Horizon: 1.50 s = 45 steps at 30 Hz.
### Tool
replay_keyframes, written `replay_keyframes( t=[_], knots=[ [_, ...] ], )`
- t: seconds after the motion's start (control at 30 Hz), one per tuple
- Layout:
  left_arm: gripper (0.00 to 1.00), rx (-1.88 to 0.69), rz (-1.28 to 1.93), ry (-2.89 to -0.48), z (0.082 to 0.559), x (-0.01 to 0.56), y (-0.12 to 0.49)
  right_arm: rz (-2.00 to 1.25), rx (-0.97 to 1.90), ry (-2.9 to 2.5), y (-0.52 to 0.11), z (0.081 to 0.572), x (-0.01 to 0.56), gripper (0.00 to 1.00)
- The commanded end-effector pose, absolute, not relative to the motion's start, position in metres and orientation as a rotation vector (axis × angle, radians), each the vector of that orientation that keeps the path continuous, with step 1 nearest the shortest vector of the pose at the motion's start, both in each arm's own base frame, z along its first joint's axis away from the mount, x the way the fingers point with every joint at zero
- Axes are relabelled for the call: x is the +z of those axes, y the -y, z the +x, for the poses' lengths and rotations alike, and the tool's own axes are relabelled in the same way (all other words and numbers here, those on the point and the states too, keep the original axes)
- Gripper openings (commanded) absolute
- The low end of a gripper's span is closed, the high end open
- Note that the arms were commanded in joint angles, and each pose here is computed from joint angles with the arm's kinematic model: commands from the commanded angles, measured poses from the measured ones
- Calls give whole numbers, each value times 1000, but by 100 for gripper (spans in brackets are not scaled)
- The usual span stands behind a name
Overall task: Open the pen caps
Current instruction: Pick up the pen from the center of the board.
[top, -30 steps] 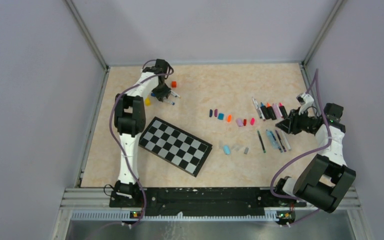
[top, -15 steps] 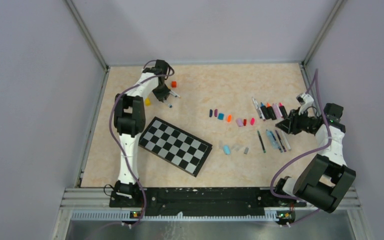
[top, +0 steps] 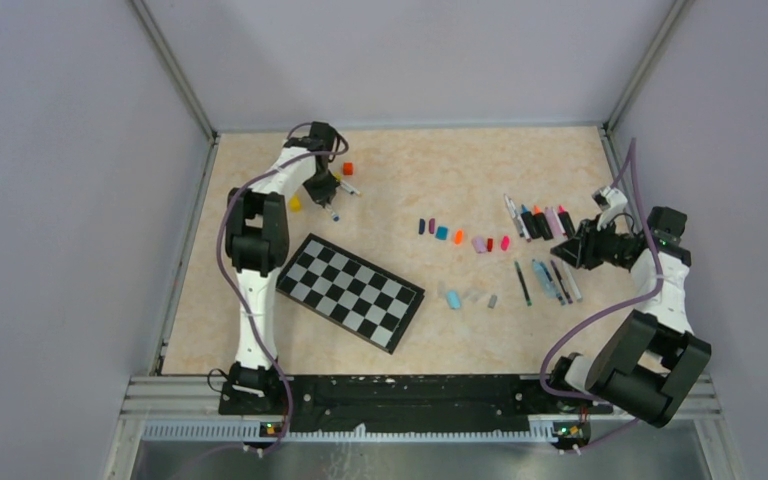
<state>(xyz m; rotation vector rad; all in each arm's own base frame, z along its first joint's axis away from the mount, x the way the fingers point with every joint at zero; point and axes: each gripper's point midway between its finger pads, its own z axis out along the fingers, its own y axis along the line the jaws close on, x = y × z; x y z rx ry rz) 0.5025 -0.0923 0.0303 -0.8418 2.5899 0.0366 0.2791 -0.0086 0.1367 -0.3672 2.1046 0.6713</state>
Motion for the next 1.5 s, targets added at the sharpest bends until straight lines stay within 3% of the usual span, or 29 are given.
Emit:
replay_keyframes(
  t=[0.0, 0.33, 0.47, 0.63, 0.8, 1.07, 1.33, 1.4, 1.43, 1.47],
  knots=[
    [4, 65, -806, -2589, 486, 53, 83, -462, 678, -2015, 0, 275, 152, 31],
    [0, -268, -621, -2284, 468, 138, 96, -606, 772, -1897, -23, 258, 157, 31],
    [0, -501, -429, -2151, 452, 178, 121, -784, 774, -1824, -37, 247, 163, 36],
    [0, -981, 8, -1786, 394, 245, 181, -968, 813, -1692, -61, 234, 193, 47],
    [0, -1296, 144, -1497, 330, 287, 214, -1049, 937, -1660, -101, 232, 219, 50],
    [0, -1432, 256, -1344, 275, 312, 280, -1092, 1144, -1623, -188, 232, 240, 51],
    [0, -1467, 237, -1348, 264, 309, 332, -817, 1450, -1700, -215, 234, 260, 52],
    [0, -1464, 233, -1352, 264, 308, 341, -805, 1485, -1675, -218, 229, 259, 59],
    [0, -1460, 233, -1354, 264, 307, 345, -805, 1493, -1670, -219, 227, 258, 74],
    [0, -1455, 231, -1356, 264, 306, 349, -803, 1504, -1672, -220, 226, 257, 80]
  ],
)
